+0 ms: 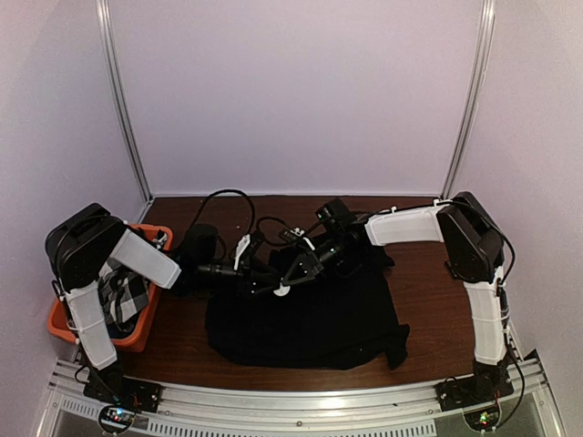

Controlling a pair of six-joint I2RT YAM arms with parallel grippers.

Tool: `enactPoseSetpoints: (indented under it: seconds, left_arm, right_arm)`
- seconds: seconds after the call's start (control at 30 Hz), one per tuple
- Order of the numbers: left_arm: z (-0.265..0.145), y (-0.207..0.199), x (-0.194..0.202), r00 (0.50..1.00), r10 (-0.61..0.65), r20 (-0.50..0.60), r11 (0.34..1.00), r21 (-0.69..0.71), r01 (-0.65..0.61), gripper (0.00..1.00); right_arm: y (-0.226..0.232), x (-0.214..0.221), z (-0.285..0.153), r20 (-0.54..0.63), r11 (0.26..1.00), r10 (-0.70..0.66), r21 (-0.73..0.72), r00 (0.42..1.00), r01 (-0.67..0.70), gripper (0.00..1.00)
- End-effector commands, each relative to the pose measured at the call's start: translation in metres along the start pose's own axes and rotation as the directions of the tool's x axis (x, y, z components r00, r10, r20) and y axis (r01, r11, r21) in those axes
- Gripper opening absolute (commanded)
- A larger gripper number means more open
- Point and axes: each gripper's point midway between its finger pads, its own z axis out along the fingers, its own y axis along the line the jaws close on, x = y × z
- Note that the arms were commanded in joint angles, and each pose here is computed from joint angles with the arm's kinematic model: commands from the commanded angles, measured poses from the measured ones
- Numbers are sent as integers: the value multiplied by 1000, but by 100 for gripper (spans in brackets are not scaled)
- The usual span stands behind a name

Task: Pin the brooch onto the clothing
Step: Cross the brooch on the flattened clothing.

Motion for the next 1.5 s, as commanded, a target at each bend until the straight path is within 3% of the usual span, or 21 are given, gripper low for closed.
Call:
enactPoseSetpoints:
  seconds: [0.0, 0.43, 1.03, 1.47]
  left_arm:
    - [5, 2, 3, 1000, 11, -10, 1000, 27, -11, 56]
    - [9, 4, 10, 999, -28, -31, 999, 44, 29, 52]
    - [14, -5, 19, 996, -63, -67, 987, 142, 72, 59]
    - [17, -10, 21, 994, -83, -72, 976, 198, 96, 43]
  right_arm:
    - [33, -7, -7, 9, 996, -76, -53, 997, 77, 0]
    - [35, -1, -8, -21, 995, -92, -49, 996, 91, 0]
    - [38, 7, -2, -74, 989, -138, -63, 988, 133, 0]
    - [36, 16, 9, -136, 987, -161, -53, 978, 155, 0]
